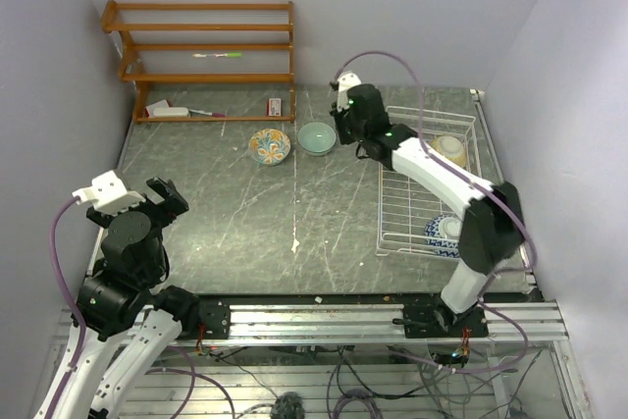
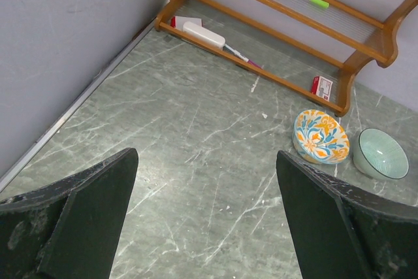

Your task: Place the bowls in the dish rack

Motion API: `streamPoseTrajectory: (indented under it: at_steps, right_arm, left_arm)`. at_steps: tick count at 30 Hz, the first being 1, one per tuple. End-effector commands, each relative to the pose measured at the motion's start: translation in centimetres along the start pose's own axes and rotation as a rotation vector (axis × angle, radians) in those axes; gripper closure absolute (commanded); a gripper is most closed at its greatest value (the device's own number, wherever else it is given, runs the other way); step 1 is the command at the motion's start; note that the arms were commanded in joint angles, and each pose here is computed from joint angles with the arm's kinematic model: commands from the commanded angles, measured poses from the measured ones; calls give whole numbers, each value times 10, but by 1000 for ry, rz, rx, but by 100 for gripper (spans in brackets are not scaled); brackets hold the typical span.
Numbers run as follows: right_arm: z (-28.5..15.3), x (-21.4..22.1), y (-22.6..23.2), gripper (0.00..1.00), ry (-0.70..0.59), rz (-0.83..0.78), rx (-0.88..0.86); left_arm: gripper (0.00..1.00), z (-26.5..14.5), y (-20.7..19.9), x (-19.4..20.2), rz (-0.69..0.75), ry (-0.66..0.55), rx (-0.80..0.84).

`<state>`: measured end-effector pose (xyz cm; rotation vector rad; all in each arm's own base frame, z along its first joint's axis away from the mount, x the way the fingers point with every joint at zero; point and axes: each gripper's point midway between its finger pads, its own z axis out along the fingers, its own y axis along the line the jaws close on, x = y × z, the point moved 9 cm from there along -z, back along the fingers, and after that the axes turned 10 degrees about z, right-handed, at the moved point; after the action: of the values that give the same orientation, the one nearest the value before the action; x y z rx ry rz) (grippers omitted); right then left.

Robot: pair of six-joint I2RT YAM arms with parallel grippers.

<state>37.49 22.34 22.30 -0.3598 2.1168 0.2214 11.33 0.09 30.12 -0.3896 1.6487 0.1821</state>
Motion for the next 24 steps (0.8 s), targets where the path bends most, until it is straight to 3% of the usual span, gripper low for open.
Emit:
streamPoseTrajectory:
  at_steps: [1, 6, 13, 24]
  right_arm:
    - [-59, -49, 10, 98, -217, 117, -184]
    - [-105, -49, -11, 98, -267, 245, -256]
    - [-150, -24, -83, 98, -280, 494, -452]
    - [-158, 45, -107, 98, -191, 818, -711]
  left_arm:
    - [2, -1, 2, -3, -28, -19, -13]
    - [2, -2, 2, -4, -30, -22, -4]
    - [2, -3, 1, -5, -37, -27, 12]
    - [2, -3, -1, -5, -34, -28, 31]
